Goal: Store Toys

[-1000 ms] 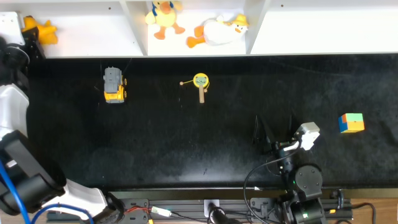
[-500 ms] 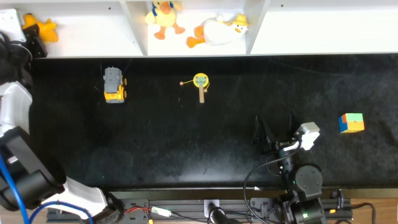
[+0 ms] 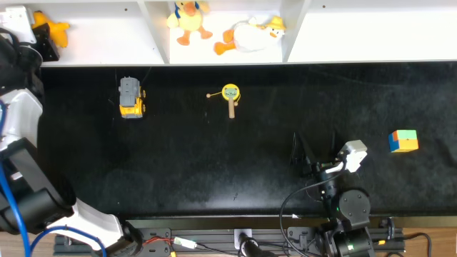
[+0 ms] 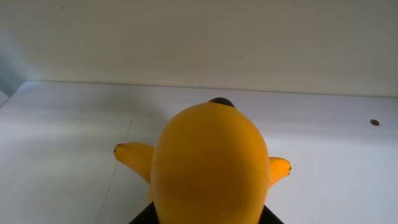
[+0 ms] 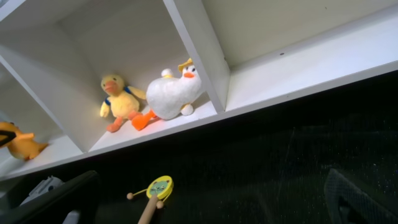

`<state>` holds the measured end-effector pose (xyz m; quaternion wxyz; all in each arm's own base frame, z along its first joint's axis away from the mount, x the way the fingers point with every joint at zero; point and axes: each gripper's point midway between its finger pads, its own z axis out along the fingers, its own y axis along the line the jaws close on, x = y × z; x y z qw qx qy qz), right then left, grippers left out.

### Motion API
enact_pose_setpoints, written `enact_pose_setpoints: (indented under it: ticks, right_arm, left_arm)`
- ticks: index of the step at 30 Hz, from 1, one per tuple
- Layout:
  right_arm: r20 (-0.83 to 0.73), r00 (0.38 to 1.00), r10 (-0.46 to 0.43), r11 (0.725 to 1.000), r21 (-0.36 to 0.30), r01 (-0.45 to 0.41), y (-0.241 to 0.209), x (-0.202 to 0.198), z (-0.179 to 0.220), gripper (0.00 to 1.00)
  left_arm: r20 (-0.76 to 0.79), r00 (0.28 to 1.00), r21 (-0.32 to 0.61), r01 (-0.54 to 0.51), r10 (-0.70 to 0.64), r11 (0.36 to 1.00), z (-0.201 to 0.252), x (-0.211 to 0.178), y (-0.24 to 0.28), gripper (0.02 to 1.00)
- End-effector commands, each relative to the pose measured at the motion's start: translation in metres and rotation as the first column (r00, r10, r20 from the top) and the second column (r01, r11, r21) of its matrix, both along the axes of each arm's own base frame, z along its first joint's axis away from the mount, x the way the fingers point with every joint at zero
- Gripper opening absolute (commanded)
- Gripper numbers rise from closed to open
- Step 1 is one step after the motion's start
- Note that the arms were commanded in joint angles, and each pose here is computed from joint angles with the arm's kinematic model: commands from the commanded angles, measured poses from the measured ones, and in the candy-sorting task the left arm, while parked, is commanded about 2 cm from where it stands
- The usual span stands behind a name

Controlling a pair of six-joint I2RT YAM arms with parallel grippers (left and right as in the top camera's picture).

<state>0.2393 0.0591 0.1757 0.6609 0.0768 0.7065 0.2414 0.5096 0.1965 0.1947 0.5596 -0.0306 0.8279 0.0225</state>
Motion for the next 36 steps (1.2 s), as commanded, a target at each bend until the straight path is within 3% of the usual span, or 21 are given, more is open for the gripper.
enact_pose_setpoints:
  ticks: [1, 5, 13, 16, 23, 36]
  right_arm:
    - [-0.001, 1.000, 0.012, 1.000, -0.004, -0.012, 0.003, 0.000, -0.004, 0.996]
    - [-0.001, 1.000, 0.012, 1.000, -0.004, -0.012, 0.003, 0.000, -0.004, 0.996]
    - [-0.001, 1.000, 0.012, 1.000, -0.004, -0.012, 0.003, 0.000, -0.004, 0.996]
    - [-0.001, 1.000, 0.012, 1.000, -0.004, -0.012, 0.003, 0.000, -0.004, 0.996]
    - [-0.001, 1.000, 0.012, 1.000, -0.004, -0.012, 0.003, 0.000, -0.004, 0.993]
    - [-0.001, 1.000, 0.012, 1.000, -0.004, -0.012, 0.003, 0.000, -0.004, 0.996]
  left_arm:
    - [-0.016, 1.000, -0.016, -0.010, 0.009, 1.000, -0.008, 0.005, 0.000, 0.406]
    - [-0.015, 1.000, -0.017, -0.009, 0.009, 1.000, -0.008, 0.005, 0.000, 0.623]
    - [-0.015, 1.000, -0.017, -0.009, 0.009, 1.000, -0.008, 0.005, 0.000, 0.836]
    - [-0.015, 1.000, -0.017, -0.009, 0.009, 1.000, -0.008, 0.005, 0.000, 0.849]
    - [-0.005, 1.000, -0.012, -0.008, 0.008, 1.000, -0.004, 0.006, 0.000, 0.991]
    - [0.023, 1.000, 0.003, -0.010, 0.010, 1.000, 0.022, -0.002, -0.002, 0.998]
